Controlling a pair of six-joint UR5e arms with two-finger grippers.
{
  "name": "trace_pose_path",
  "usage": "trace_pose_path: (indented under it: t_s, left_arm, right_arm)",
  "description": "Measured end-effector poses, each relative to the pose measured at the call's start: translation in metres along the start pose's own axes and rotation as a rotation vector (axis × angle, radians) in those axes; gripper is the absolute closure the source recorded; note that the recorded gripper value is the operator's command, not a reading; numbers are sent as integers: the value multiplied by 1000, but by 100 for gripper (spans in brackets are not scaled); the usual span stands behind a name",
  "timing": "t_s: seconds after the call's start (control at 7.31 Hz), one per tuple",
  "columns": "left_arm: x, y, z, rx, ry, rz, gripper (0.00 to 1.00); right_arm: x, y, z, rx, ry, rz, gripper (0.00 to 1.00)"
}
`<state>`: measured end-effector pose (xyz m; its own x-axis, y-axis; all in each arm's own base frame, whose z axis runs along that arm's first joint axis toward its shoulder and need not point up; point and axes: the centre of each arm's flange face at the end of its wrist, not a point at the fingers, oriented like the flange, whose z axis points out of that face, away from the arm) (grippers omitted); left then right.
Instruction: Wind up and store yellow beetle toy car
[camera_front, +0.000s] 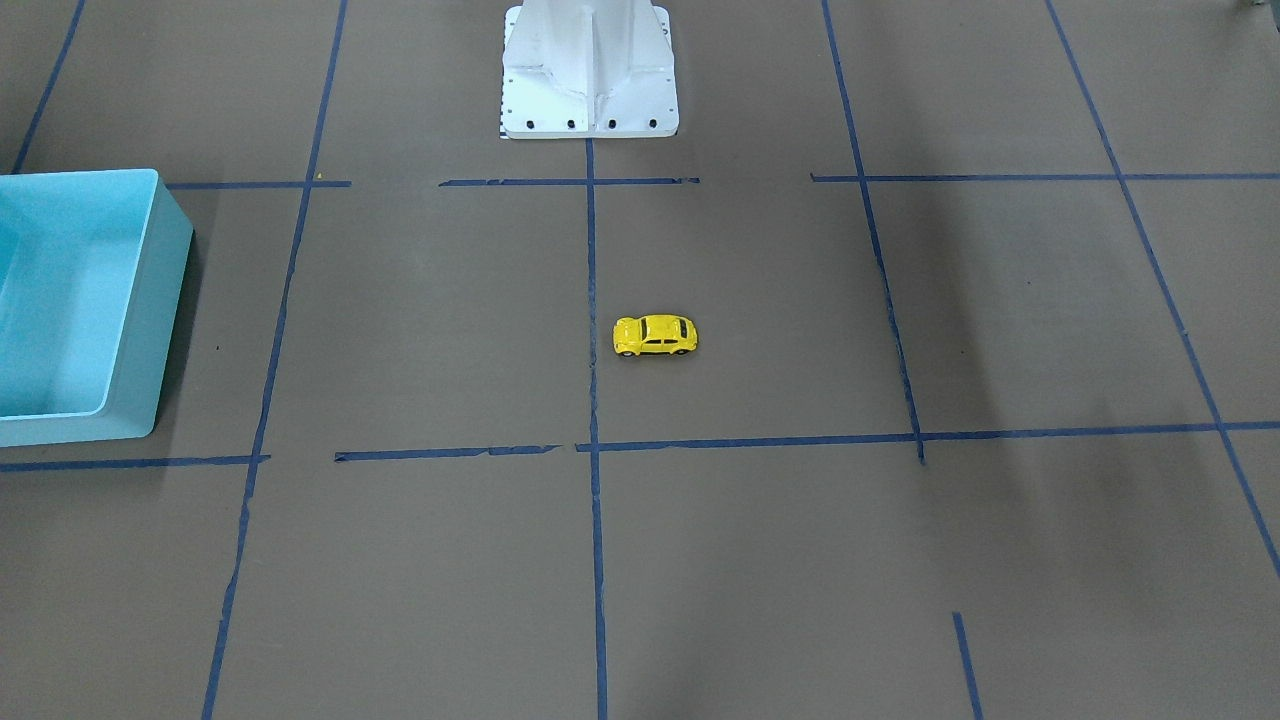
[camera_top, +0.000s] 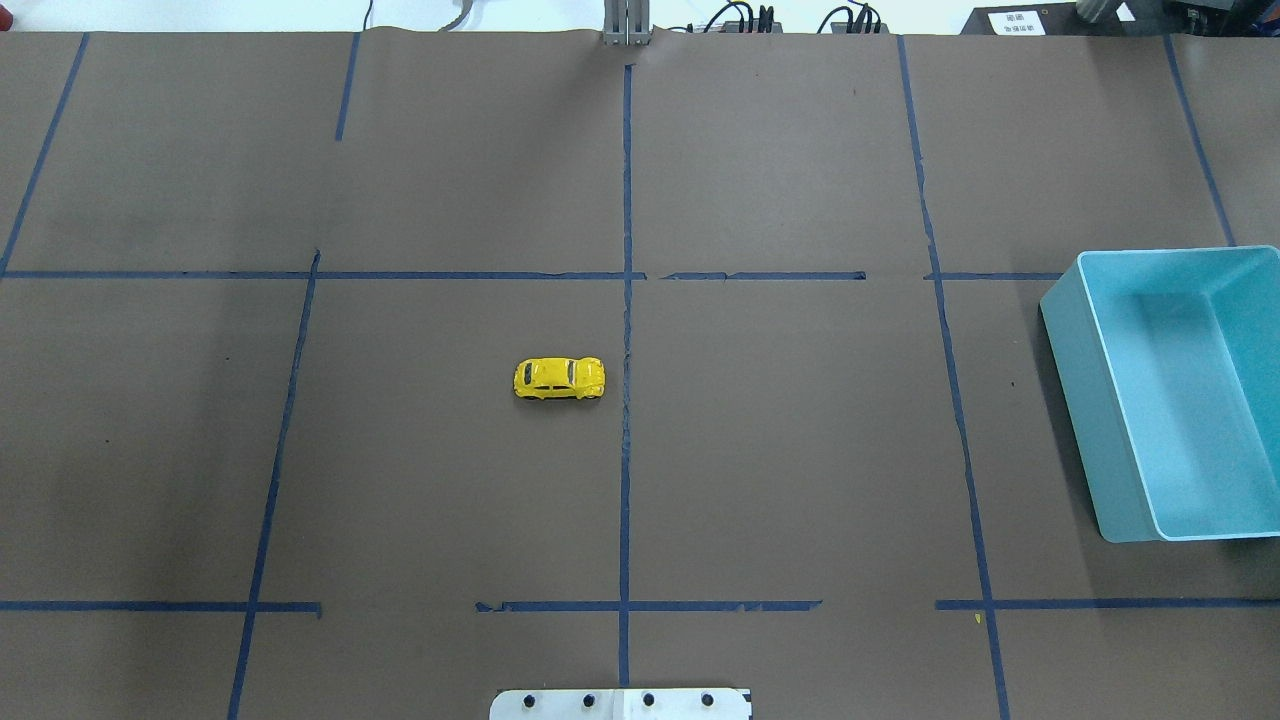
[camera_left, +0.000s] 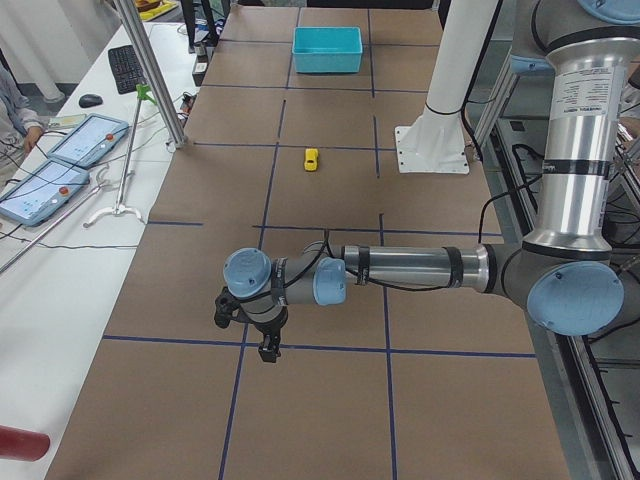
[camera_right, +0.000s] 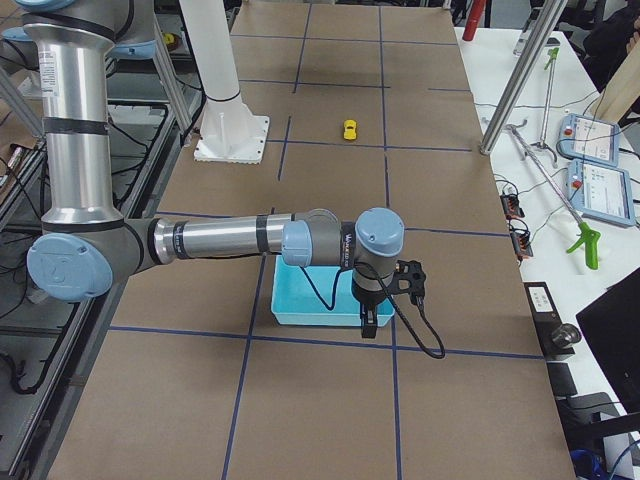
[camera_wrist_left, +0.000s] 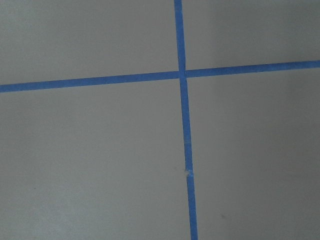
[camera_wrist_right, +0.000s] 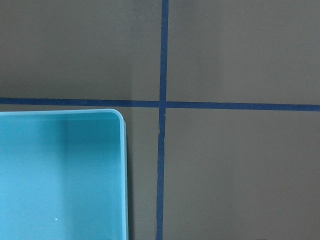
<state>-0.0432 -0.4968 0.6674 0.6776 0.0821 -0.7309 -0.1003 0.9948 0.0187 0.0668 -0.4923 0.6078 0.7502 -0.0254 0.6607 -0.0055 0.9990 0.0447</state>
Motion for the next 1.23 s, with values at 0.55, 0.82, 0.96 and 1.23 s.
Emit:
trace_pose_path:
  t_s: [0.55, 0.82, 0.96, 1.23]
  left_arm:
    - [3, -2, -7, 14, -1, 7, 0]
    - [7, -6, -12, 23, -2, 15, 0]
    - [10, -8, -14, 28, -5, 22, 0]
    - [23, -22, -24, 46, -20, 35, 0]
  right_arm:
    - [-4, -3, -7, 15, -2, -9, 0]
    - [-4, -3, -7, 16, -3, -10, 0]
    - [-4, -3, -7, 16, -3, -11, 0]
    - [-4, -3, -8, 16, -3, -10, 0]
